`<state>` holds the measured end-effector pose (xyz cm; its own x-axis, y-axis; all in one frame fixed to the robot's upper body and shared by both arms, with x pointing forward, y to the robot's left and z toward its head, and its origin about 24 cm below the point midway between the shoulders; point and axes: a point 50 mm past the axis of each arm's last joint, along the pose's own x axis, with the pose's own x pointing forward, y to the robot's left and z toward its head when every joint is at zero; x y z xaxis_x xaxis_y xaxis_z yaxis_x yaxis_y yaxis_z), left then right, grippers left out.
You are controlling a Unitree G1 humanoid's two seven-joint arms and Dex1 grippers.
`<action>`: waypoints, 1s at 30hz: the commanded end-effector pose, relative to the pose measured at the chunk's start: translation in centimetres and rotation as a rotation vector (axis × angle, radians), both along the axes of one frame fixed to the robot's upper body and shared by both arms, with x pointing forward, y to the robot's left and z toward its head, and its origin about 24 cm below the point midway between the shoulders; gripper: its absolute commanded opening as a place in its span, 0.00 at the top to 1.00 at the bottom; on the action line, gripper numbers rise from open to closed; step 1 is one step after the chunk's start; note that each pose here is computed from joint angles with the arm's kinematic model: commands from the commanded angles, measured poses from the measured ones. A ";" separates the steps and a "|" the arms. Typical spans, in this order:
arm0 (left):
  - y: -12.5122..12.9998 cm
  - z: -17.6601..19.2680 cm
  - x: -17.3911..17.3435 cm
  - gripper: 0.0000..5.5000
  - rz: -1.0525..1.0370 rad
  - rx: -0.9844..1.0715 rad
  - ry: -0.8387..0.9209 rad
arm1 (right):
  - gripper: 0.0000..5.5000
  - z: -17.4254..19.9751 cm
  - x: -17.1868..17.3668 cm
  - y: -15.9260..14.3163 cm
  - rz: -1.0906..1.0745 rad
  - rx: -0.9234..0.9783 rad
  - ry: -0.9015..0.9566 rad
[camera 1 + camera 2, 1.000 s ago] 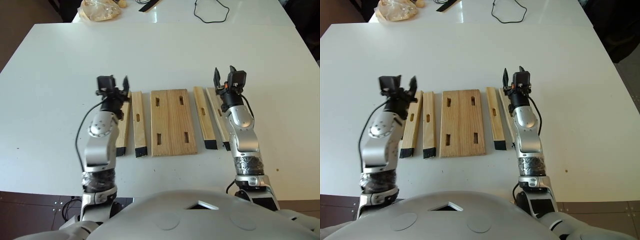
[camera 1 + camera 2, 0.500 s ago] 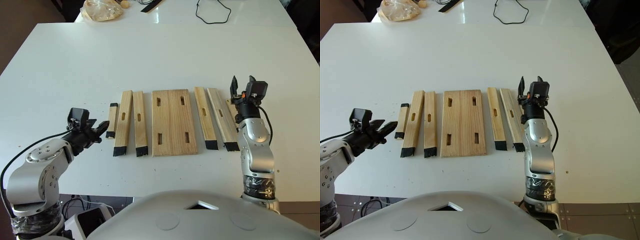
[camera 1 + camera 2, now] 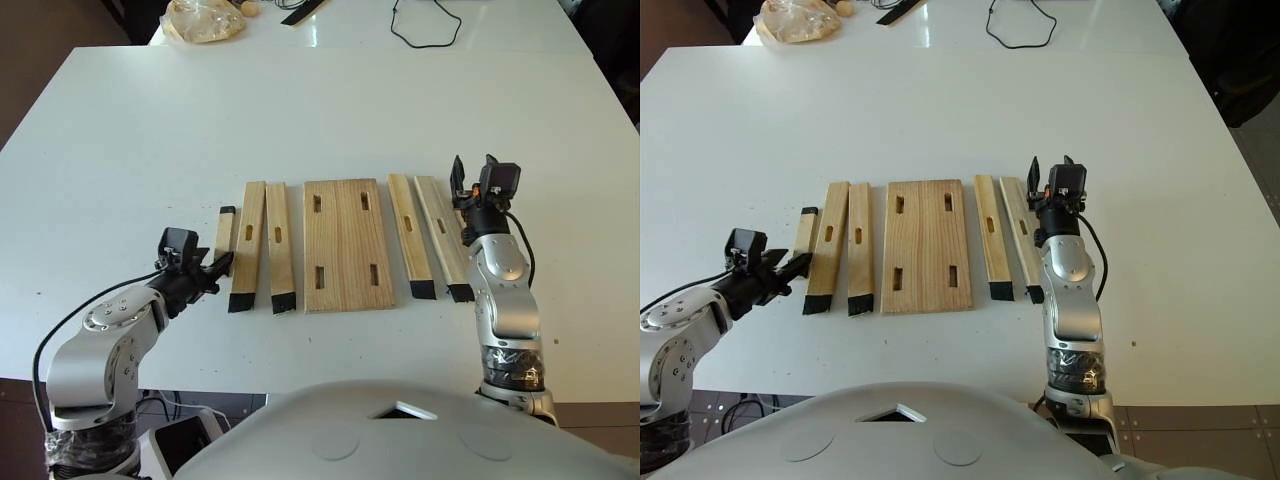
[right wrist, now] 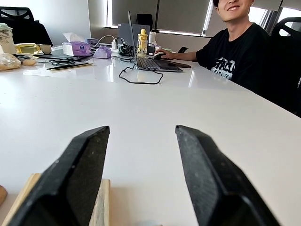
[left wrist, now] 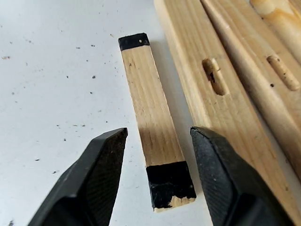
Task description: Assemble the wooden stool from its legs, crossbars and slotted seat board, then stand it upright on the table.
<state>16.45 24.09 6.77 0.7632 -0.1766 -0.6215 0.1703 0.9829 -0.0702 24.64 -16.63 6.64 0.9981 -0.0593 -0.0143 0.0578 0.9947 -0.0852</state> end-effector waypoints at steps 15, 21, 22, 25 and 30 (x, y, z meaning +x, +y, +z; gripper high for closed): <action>0.9 -2.0 0.3 0.54 -0.051 0.043 0.010 | 0.53 0.0 1.0 0.4 0.008 0.008 -0.012; 1.0 -2.0 0.2 0.54 -0.073 0.054 0.024 | 0.53 -0.3 0.9 0.5 0.002 0.015 0.001; 1.1 -2.0 0.2 0.54 -0.072 0.060 0.029 | 0.53 -0.3 0.9 0.5 0.001 0.016 0.002; 1.7 -2.3 0.1 0.54 -0.081 0.119 0.055 | 0.53 -0.4 0.8 0.5 -0.007 0.018 0.004; 1.8 -3.0 -0.6 0.68 -0.096 0.078 0.112 | 0.52 -0.2 0.8 0.5 -0.015 0.025 -0.004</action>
<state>16.99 25.47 5.12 0.7387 -0.2099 -0.6405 0.2785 0.9604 0.0065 25.48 -16.13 6.23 0.9974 -0.0687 -0.0197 0.0673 0.9957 -0.0635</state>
